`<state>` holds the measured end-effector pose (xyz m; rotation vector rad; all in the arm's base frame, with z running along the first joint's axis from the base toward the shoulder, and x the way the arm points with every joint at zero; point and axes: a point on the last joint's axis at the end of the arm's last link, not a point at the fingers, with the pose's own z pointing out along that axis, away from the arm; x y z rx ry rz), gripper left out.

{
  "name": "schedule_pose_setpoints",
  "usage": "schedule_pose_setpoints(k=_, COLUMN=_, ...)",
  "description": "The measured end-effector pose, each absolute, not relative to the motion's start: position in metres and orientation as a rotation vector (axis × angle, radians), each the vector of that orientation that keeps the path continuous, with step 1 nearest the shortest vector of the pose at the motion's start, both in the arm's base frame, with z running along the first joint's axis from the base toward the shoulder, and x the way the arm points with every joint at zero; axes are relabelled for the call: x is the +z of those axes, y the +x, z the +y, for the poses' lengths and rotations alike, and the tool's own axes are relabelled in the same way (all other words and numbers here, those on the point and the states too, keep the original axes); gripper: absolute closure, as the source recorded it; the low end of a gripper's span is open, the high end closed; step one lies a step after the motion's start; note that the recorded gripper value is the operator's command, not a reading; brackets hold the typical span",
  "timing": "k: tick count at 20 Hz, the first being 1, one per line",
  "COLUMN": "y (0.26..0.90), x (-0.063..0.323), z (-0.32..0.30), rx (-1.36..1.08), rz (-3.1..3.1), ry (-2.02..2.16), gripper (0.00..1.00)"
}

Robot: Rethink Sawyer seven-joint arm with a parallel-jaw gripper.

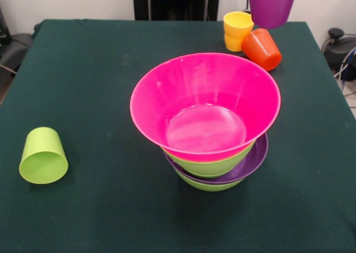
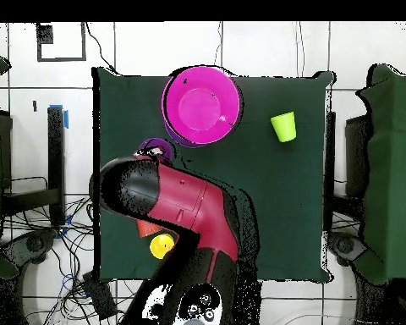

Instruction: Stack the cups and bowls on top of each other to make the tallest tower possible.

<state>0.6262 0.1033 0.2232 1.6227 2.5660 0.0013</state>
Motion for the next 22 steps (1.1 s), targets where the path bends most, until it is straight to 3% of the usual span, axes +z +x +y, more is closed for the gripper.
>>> schedule_pose_setpoints(k=22, y=0.651, x=0.229, z=0.094, rx=0.043, rz=2.592, ry=1.529, gripper=1.0)
